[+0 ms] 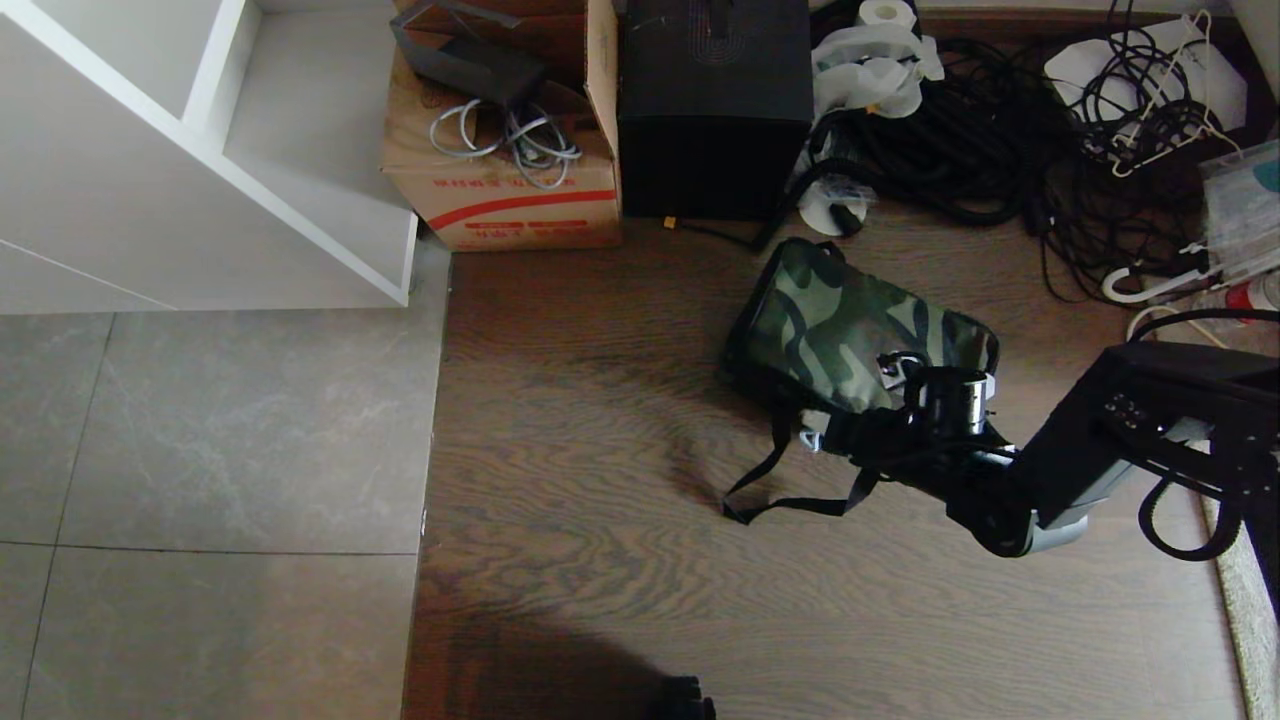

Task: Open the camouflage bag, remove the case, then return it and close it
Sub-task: Open the top of the storage box

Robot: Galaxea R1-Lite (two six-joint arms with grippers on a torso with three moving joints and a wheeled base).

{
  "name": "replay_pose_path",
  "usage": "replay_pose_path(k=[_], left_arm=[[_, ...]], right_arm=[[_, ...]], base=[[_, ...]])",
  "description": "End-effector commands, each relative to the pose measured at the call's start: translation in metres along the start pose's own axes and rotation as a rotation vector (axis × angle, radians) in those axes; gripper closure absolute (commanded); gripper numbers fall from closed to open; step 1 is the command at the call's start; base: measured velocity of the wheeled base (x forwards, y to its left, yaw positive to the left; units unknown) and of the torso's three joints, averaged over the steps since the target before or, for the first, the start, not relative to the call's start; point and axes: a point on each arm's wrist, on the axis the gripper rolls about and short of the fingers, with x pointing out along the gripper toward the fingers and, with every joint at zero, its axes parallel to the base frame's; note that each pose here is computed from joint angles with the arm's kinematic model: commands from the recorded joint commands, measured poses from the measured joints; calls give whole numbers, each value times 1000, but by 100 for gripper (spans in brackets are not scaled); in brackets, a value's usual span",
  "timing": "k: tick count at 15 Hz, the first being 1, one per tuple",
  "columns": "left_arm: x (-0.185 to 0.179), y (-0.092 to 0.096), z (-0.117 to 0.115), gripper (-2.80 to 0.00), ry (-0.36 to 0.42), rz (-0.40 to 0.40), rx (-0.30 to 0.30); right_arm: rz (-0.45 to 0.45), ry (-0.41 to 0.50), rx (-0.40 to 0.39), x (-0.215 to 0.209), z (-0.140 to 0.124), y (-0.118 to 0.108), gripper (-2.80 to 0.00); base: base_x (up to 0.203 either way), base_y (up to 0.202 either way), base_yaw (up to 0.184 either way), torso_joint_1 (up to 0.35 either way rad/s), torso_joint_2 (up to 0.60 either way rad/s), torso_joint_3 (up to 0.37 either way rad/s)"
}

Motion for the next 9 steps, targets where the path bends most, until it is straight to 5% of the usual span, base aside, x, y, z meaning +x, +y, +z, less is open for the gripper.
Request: replay_pose_path(k=[1,6,9], left_arm=[[1,0,-3,0,8,3,-1],[1,0,-3,0,8,2,-1],[1,0,-3,0,8,1,-1]], right_arm=[[38,-80,-19,-3,14,6,0],[30,-36,-73,-17,6,6,0],[65,69,-131,-37,-2,7,0]], base=[[0,0,0,0,0,0],[0,0,0,0,0,0],[0,0,0,0,0,0]])
